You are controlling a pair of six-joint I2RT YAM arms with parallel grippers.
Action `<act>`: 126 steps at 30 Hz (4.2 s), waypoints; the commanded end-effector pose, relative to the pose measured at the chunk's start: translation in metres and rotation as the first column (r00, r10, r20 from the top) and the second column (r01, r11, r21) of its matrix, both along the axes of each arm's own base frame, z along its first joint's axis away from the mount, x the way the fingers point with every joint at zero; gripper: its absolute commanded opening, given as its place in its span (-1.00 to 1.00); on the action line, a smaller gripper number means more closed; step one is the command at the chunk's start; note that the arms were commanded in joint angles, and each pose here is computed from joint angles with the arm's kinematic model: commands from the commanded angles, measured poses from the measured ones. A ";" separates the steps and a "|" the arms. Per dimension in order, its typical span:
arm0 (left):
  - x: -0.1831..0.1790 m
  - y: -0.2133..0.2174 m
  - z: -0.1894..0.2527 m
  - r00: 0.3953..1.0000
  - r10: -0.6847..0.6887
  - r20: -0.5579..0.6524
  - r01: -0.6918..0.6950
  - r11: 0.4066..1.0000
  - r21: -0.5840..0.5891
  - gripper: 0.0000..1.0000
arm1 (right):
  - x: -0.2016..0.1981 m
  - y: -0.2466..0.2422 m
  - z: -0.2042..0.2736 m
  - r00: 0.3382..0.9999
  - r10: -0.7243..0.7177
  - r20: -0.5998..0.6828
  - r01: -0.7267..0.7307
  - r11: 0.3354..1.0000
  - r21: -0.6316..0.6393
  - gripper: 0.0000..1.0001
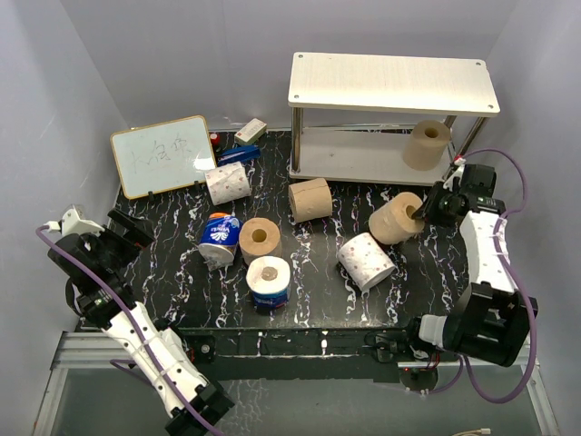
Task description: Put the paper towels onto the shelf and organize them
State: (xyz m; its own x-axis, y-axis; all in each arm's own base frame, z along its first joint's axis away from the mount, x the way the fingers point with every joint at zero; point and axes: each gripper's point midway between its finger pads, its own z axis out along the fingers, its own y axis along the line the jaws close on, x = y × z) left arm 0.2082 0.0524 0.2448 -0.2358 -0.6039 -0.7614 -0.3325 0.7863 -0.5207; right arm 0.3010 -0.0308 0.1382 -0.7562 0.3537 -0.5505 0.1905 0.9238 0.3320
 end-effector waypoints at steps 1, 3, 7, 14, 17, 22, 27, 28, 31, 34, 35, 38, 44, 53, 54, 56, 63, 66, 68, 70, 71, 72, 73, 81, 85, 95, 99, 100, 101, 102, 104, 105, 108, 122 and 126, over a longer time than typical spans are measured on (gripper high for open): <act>0.002 0.000 -0.002 1.000 -0.010 0.002 0.010 1.000 -0.010 0.96 | 0.026 0.019 0.071 0.982 -0.080 0.173 0.050 0.984 0.171 -1.00; 0.002 0.000 -0.003 1.000 -0.011 -0.001 0.011 1.000 -0.013 0.96 | 0.031 0.027 0.084 0.972 -0.081 0.222 0.030 0.974 0.225 -1.00; 0.003 0.000 -0.003 1.000 -0.012 -0.004 0.012 1.000 -0.016 0.96 | 0.048 0.008 0.106 0.918 -0.307 0.252 0.224 0.924 0.312 -1.00; 0.002 0.002 -0.004 1.000 -0.003 -0.007 0.003 1.000 -0.017 0.96 | 0.082 -0.006 0.146 0.759 -0.583 0.292 0.361 0.749 0.555 -1.00; 0.002 0.003 -0.004 1.000 0.002 -0.009 -0.002 1.000 -0.018 0.96 | 0.096 -0.010 0.166 0.668 -0.653 0.358 0.358 0.703 0.615 -1.00; 0.002 0.005 -0.004 1.000 0.009 -0.010 -0.010 1.000 -0.018 0.96 | 0.122 -0.005 0.172 0.629 -0.641 0.439 0.346 0.737 0.581 -1.00; 0.002 0.006 -0.004 1.000 0.016 -0.012 -0.016 1.000 -0.018 0.96 | 0.144 -0.005 0.168 0.623 -0.624 0.472 0.362 0.764 0.534 -1.00; 0.002 0.006 -0.004 1.000 0.016 -0.011 -0.016 1.000 -0.016 0.96 | 0.148 -0.006 0.168 0.623 -0.626 0.469 0.371 0.765 0.527 -1.00; 0.001 0.005 -0.003 1.000 0.020 -0.004 -0.020 1.000 -0.010 0.96 | 0.159 -0.013 0.164 0.608 -0.645 0.462 0.408 0.754 0.515 -1.00; 0.000 0.005 -0.002 1.000 0.023 -0.002 -0.023 1.000 -0.007 0.96 | 0.166 -0.017 0.157 0.602 -0.655 0.457 0.433 0.748 0.503 -1.00; 0.000 0.005 -0.002 1.000 0.023 -0.001 -0.023 1.000 -0.007 0.96 | 0.169 -0.018 0.154 0.603 -0.656 0.454 0.437 0.748 0.500 -1.00; 0.000 0.006 -0.002 1.000 0.026 -0.002 -0.026 1.000 -0.008 0.96 | 0.174 -0.017 0.150 0.609 -0.639 0.469 0.435 0.764 0.477 -1.00; 0.000 0.005 -0.002 1.000 0.021 -0.001 -0.021 1.000 -0.008 0.96 | 0.179 -0.014 0.140 0.635 -0.590 0.499 0.431 0.807 0.404 -0.89; 0.001 0.005 -0.001 1.000 0.017 0.002 -0.017 1.000 -0.006 0.96 | 0.184 -0.017 0.131 0.642 -0.557 0.527 0.439 0.831 0.343 -0.87; 0.000 0.005 -0.001 1.000 0.017 0.003 -0.017 1.000 -0.005 0.96 | 0.185 -0.017 0.130 0.643 -0.548 0.535 0.436 0.837 0.333 -0.84; 0.000 0.004 -0.002 1.000 0.016 0.002 -0.016 1.000 -0.006 0.96 | 0.186 -0.018 0.128 0.646 -0.539 0.541 0.437 0.842 0.316 -0.81; -0.001 0.004 0.000 1.000 0.024 0.007 -0.024 1.000 0.000 0.96 | 0.189 -0.020 0.113 0.662 -0.537 0.523 0.453 0.842 0.292 -0.70; -0.002 0.004 0.001 1.000 0.028 0.013 -0.028 1.000 0.006 0.96 | 0.190 -0.022 0.109 0.662 -0.534 0.525 0.461 0.843 0.276 -0.66; -0.002 0.004 0.001 1.000 0.028 0.014 -0.028 1.000 0.007 0.96 | 0.191 -0.023 0.109 0.662 -0.528 0.532 0.463 0.846 0.263 -0.61; -0.001 0.005 0.001 1.000 0.027 0.011 -0.027 1.000 0.004 0.96 | 0.192 -0.025 0.108 0.661 -0.523 0.537 0.464 0.848 0.254 -0.59; -0.001 0.005 0.000 1.000 0.027 0.009 -0.027 1.000 0.001 0.96 | 0.193 -0.026 0.107 0.660 -0.524 0.538 0.467 0.848 0.252 -0.57; -0.001 0.004 0.000 1.000 0.024 0.008 -0.024 1.000 -0.001 0.96 | 0.195 -0.025 0.107 0.662 -0.524 0.536 0.465 0.848 0.254 -0.54; -0.001 0.005 0.000 1.000 0.025 0.007 -0.025 1.000 -0.001 0.96 | 0.196 -0.025 0.106 0.662 -0.523 0.536 0.463 0.848 0.257 -0.47; -0.002 0.005 0.000 1.000 0.027 0.009 -0.027 1.000 0.001 0.96 | 0.202 -0.027 0.108 0.656 -0.518 0.549 0.467 0.850 0.245 -0.04; -0.001 0.005 -0.001 1.000 0.025 0.007 -0.025 1.000 -0.002 0.96 | 0.204 -0.020 0.107 0.668 -0.508 0.544 0.439 0.859 0.265 0.07; -0.001 0.005 -0.001 1.000 0.025 0.004 -0.025 1.000 -0.005 0.96 | 0.148 0.012 0.148 0.760 -0.195 0.620 0.236 0.972 0.016 0.31; 0.000 0.005 -0.001 1.000 0.024 0.004 -0.024 1.000 -0.006 0.96 | 0.084 0.055 0.159 0.771 0.213 0.600 -0.108 0.973 -0.206 0.97; 0.000 0.005 -0.001 1.000 0.023 0.003 -0.023 1.000 -0.006 0.96 | 0.072 0.061 0.162 0.754 0.301 0.584 -0.175 0.949 -0.263 0.97; 0.000 0.005 -0.001 1.000 0.022 0.002 -0.022 1.000 -0.007 0.96 | 0.064 0.061 0.165 0.750 0.328 0.574 -0.186 0.938 -0.292 0.97; 0.000 0.005 -0.002 1.000 0.023 -0.002 -0.023 1.000 -0.010 0.96 | 0.059 0.056 0.165 0.757 0.332 0.562 -0.171 0.932 -0.320 0.97; -0.001 0.005 -0.002 1.000 0.025 -0.001 -0.025 1.000 -0.008 0.96 | 0.048 0.054 0.161 0.777 0.361 0.517 -0.195 0.917 -0.347 0.97; -0.001 0.005 -0.001 1.000 0.024 0.002 -0.024 1.000 -0.005 0.96 | 0.043 0.055 0.161 0.794 0.351 0.496 -0.202 0.922 -0.330 0.97; -0.001 0.005 -0.002 1.000 0.025 -0.001 -0.025 1.000 -0.005 0.96 | 0.026 0.065 0.158 0.791 0.398 0.464 -0.274 0.909 -0.313 0.97; 0.000 0.008 -0.005 0.999 0.030 -0.017 -0.030 0.999 -0.014 0.96 | 0.041 0.196 0.051 0.686 0.690 0.229 -0.697 0.714 -0.065 0.97; 0.000 0.009 -0.007 0.999 0.037 -0.025 -0.037 0.999 -0.021 0.96 | 0.060 0.221 0.073 0.635 0.712 0.300 -0.749 0.662 0.015 0.97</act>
State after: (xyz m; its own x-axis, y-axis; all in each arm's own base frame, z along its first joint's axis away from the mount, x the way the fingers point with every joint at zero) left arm 0.2082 0.0585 0.2422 -0.2288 -0.6185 -0.7518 -0.3592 0.7714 -0.5253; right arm 0.3207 0.1706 0.1572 -0.7457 -0.2484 -0.6182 -0.5558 0.7436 0.3716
